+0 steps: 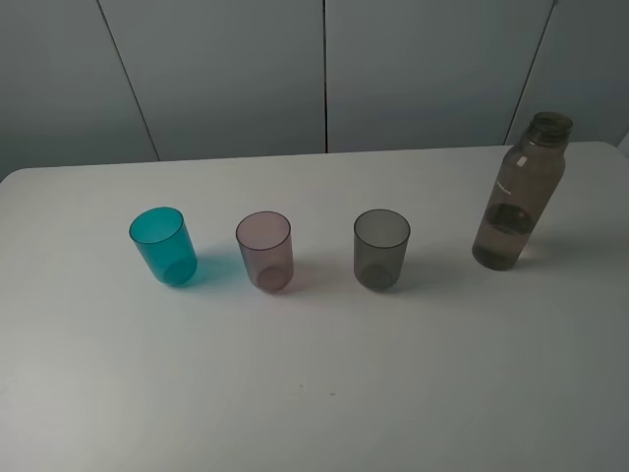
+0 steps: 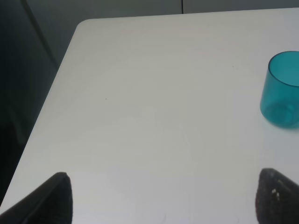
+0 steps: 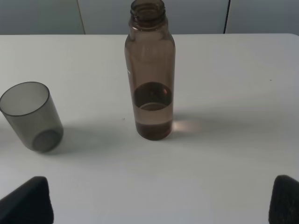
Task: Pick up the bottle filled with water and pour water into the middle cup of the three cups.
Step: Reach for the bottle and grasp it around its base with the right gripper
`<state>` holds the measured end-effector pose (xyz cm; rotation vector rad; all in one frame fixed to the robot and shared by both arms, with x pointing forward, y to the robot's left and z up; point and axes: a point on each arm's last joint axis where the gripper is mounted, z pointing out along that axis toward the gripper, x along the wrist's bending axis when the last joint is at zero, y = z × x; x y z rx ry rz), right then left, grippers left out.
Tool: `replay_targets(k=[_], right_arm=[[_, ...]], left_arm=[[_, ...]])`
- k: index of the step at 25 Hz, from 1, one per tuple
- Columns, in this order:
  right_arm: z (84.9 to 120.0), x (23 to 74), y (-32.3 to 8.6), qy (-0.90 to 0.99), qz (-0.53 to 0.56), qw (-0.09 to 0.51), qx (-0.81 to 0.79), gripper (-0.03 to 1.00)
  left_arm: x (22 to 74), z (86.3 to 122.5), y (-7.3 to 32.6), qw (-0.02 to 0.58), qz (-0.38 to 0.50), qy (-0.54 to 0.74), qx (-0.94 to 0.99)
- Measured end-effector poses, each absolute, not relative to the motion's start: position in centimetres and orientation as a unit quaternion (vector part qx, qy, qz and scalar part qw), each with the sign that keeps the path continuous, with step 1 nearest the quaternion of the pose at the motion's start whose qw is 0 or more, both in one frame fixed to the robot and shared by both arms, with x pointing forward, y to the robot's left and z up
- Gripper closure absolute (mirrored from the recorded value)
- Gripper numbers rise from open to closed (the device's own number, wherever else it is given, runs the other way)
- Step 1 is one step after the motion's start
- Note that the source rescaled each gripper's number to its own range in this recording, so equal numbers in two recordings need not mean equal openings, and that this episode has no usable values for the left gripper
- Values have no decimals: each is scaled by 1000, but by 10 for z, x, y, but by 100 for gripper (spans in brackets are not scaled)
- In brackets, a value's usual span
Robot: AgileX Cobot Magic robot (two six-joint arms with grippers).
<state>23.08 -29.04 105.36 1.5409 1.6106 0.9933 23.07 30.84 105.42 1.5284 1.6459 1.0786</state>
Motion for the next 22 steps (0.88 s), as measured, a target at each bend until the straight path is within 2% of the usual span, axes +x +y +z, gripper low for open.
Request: replay_targets(k=[22], right_arm=[[1054, 231, -290, 620, 382, 343, 593, -3]], left_arm=[[231, 1054, 308, 319, 410, 626, 581]])
